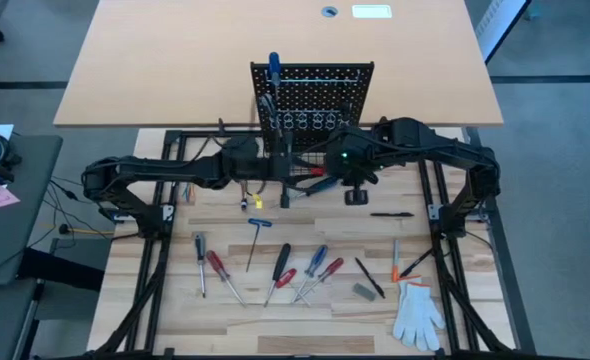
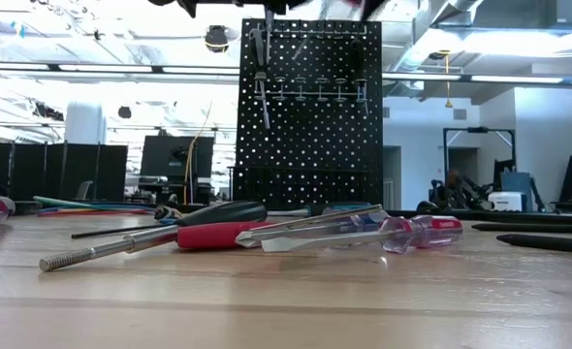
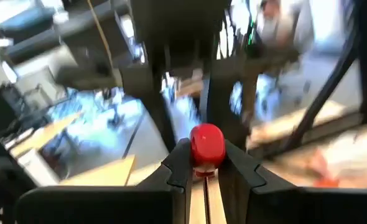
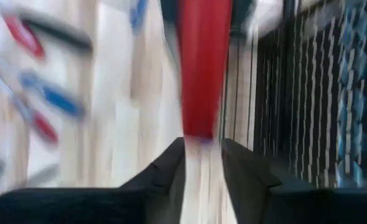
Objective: Hang tools onto peg board
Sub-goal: Hang the top red t handle screwdriver on the black peg board
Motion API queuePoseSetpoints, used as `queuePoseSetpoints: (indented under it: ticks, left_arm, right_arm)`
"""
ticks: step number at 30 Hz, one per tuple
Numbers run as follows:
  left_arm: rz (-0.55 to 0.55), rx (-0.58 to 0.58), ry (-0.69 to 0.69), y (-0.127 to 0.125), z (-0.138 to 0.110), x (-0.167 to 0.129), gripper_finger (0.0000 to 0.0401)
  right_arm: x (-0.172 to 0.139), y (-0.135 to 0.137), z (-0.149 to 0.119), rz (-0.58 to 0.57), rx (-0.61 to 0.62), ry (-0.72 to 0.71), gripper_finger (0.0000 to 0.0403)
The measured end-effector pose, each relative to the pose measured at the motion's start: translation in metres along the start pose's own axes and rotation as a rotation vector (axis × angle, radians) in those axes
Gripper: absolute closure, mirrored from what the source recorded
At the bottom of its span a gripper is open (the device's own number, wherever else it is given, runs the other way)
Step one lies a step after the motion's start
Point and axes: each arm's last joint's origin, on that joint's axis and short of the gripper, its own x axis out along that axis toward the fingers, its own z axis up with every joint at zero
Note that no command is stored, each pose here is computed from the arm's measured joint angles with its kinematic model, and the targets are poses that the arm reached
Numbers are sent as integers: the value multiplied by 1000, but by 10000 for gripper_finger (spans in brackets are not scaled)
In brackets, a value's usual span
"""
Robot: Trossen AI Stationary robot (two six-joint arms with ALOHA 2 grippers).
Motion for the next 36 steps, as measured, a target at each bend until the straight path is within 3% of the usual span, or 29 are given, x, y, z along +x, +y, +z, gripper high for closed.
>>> queuePoseSetpoints:
  ticks: [4, 8, 16, 20, 28, 36]
  left_arm:
    - [13, -41, -67, 3, -5, -22, 361]
    - [27, -50, -138, -2, -10, -44, 361]
    - [43, -54, -199, -9, -15, -61, 361]
    - [41, -55, -196, -9, -16, -60, 361]
    - [42, -62, -200, -9, -16, -60, 360]
    - [39, -68, -193, -9, -16, -60, 359]
  right_arm:
    - [6, -6, -15, 55, 50, 10, 240]
    - [18, -3, -32, 22, 49, -150, 232]
    - [59, 21, -55, -134, 123, -797, 239]
    - [78, 33, -56, -148, 117, -1017, 237]
    - [93, 35, -44, -156, 113, -1109, 234]
    - [86, 37, -39, -103, 43, -1234, 234]
